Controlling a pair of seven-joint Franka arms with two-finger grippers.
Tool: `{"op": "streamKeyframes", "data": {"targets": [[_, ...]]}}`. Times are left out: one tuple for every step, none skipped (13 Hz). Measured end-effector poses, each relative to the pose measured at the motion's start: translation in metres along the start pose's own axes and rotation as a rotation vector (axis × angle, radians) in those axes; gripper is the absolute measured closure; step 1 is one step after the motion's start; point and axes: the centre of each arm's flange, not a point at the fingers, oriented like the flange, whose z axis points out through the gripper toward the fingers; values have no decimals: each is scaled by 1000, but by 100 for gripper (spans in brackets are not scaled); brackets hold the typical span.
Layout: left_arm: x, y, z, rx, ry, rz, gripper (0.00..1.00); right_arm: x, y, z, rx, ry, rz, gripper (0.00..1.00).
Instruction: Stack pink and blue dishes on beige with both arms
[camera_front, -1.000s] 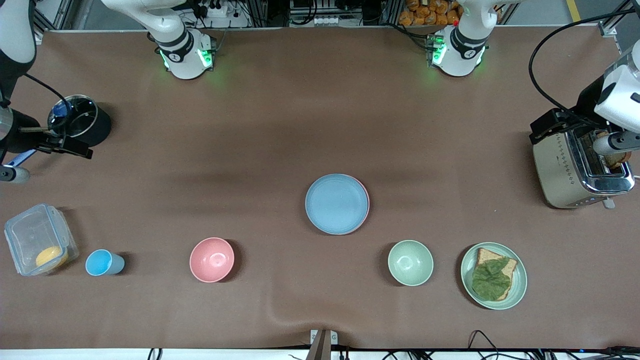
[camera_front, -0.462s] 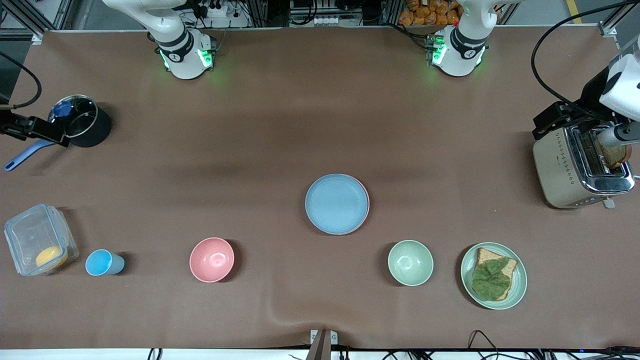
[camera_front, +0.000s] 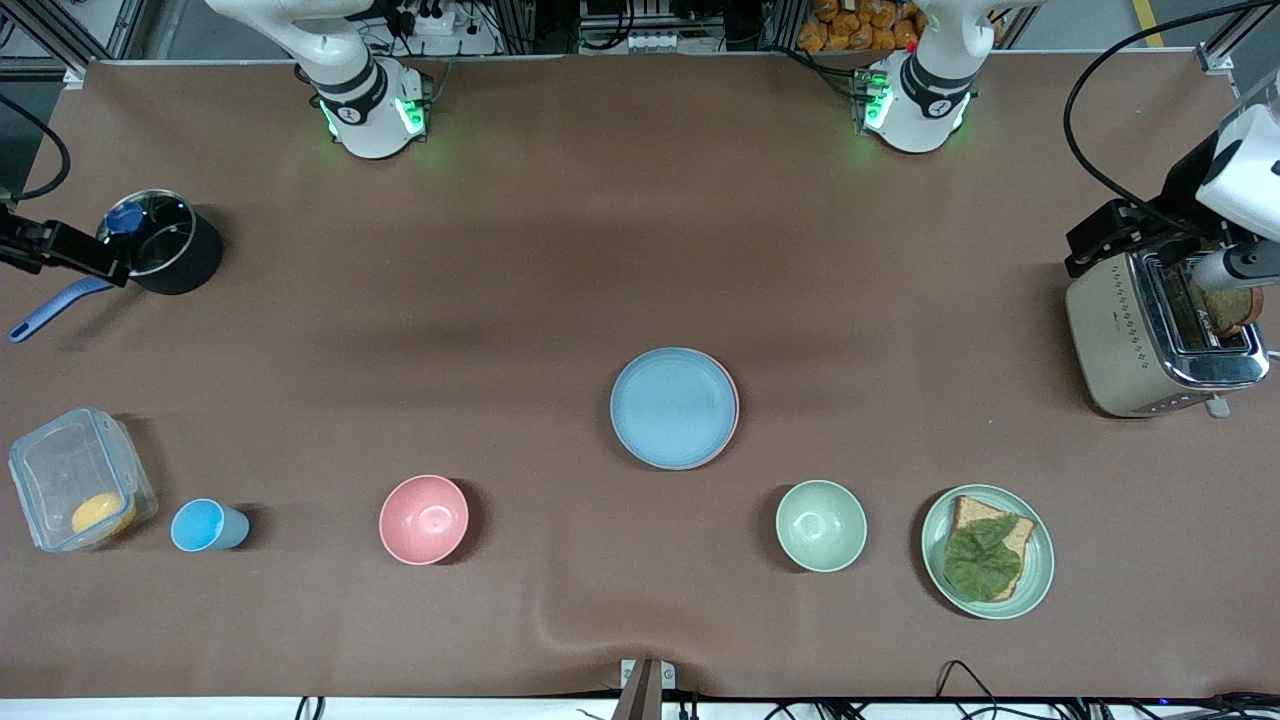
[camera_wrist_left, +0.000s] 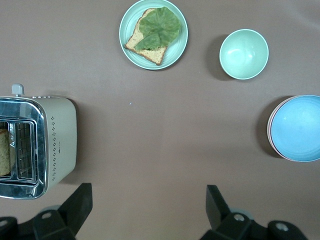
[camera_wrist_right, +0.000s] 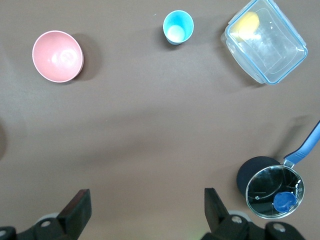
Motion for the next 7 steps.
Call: {"op": "streamKeyframes", "data": {"targets": [[0, 0, 0, 0, 0, 0, 0, 1, 0, -1, 1, 9, -1, 0], [0, 0, 0, 0, 0, 0, 0, 2, -2, -2, 2, 22, -3, 0], [0, 0, 0, 0, 0, 0, 0, 3, -4, -2, 3, 28, -7, 0], [0, 0, 0, 0, 0, 0, 0, 3, -7, -3, 3, 30, -12, 0], [0, 1, 0, 0, 0, 2, 0, 2, -10, -3, 3, 30, -17, 0], [0, 2, 0, 0, 0, 4, 0, 2, -11, -2, 3, 31, -20, 0], [-1, 3, 0, 0, 0, 6, 0, 3, -12, -2, 3, 30, -21, 0]]}}
